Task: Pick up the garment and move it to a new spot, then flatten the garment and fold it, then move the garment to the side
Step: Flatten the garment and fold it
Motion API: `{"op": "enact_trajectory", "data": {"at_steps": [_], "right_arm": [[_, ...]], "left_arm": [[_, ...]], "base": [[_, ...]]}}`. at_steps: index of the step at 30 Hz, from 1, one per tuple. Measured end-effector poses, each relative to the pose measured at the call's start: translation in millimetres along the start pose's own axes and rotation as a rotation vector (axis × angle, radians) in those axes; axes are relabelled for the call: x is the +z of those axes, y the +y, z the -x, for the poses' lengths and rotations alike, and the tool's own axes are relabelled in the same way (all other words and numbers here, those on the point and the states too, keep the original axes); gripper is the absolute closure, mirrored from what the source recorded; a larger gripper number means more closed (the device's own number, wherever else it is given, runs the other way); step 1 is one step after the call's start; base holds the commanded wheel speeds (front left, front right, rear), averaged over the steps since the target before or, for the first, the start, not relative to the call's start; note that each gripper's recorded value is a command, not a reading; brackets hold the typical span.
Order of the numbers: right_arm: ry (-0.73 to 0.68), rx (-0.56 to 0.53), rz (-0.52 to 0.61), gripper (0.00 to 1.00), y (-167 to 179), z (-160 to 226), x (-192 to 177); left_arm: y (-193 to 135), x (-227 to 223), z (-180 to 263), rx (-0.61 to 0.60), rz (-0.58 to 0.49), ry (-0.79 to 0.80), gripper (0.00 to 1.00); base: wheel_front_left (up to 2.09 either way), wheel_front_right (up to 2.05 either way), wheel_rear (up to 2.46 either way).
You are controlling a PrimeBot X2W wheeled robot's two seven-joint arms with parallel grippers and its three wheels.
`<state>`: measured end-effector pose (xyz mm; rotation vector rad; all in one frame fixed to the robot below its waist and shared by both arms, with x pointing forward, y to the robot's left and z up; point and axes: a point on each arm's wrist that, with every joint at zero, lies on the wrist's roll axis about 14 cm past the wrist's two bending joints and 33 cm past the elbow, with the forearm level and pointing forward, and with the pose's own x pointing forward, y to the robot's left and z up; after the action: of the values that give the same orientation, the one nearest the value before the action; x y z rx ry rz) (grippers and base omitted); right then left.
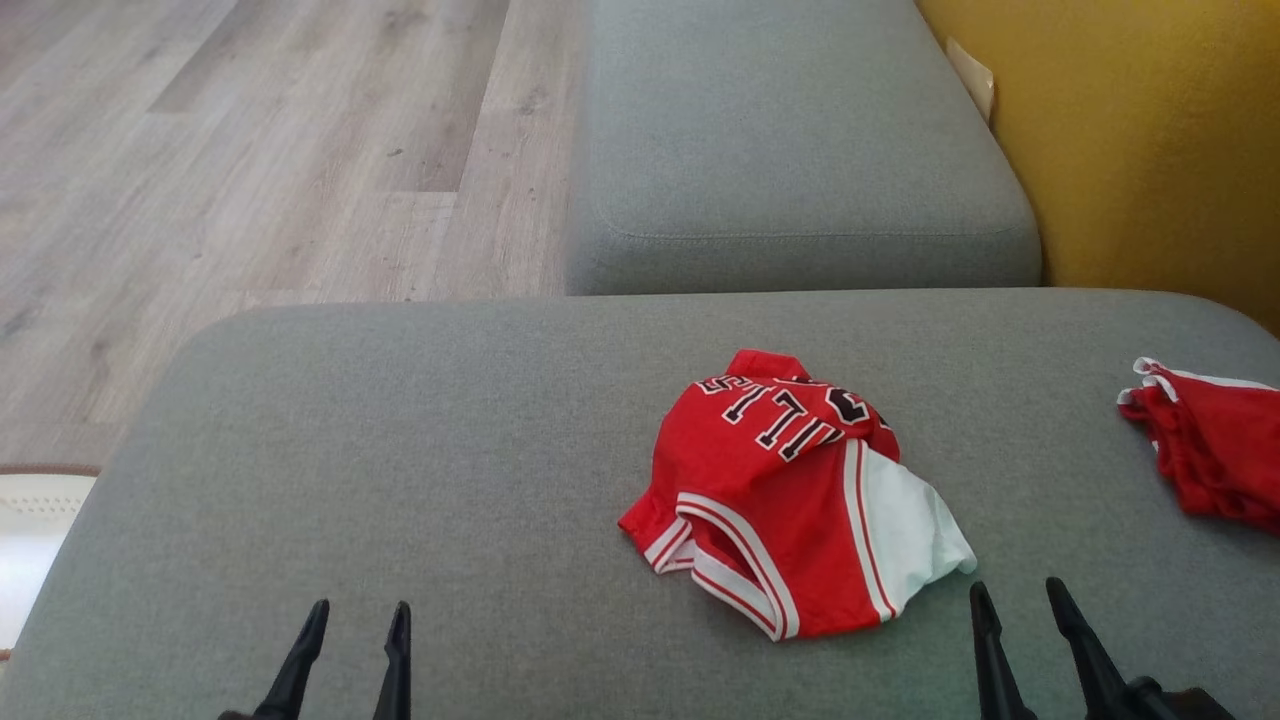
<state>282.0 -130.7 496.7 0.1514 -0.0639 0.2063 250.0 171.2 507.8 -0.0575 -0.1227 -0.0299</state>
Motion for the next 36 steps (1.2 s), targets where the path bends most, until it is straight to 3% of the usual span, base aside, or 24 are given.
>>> {"op": "enact_trajectory", "data": {"at_steps": [6, 11, 18, 19, 27, 32, 36], "right_arm": [[0.013, -0.011, -0.006, 0.00, -3, -1, -3], [0.026, -0.033, -0.012, 0.00, -10, -3, -6], [0.004, -0.079, -0.012, 0.00, -25, -18, 2], [0.004, -0.079, -0.012, 0.00, -25, -18, 2], [0.014, -0.145, 0.003, 0.00, -43, -17, 0], [0.022, -0.203, 0.017, 0.00, -58, -11, 0], [0.019, -0.243, 0.030, 0.00, -69, -10, 3]], "left_arm": [[-11, -6, -3, -0.029, 0.024, 0.023, 0.00], [-46, -11, -15, -0.154, 0.048, 0.047, 0.00], [-142, -27, -36, -0.496, 0.051, 0.104, 0.00], [-142, -27, -36, -0.496, 0.051, 0.104, 0.00], [-246, -51, -30, -0.938, -0.045, 0.165, 0.00], [-255, -89, -35, -1.021, -0.104, 0.285, 0.00], [-249, -117, -50, -0.990, -0.136, 0.370, 0.00]], "base": [[0.00, 0.00, 0.00], [0.00, 0.00, 0.00], [0.00, 0.00, 0.00], [0.00, 0.00, 0.00], [0.00, 0.00, 0.00], [0.00, 0.00, 0.00], [0.00, 0.00, 0.00]]}}
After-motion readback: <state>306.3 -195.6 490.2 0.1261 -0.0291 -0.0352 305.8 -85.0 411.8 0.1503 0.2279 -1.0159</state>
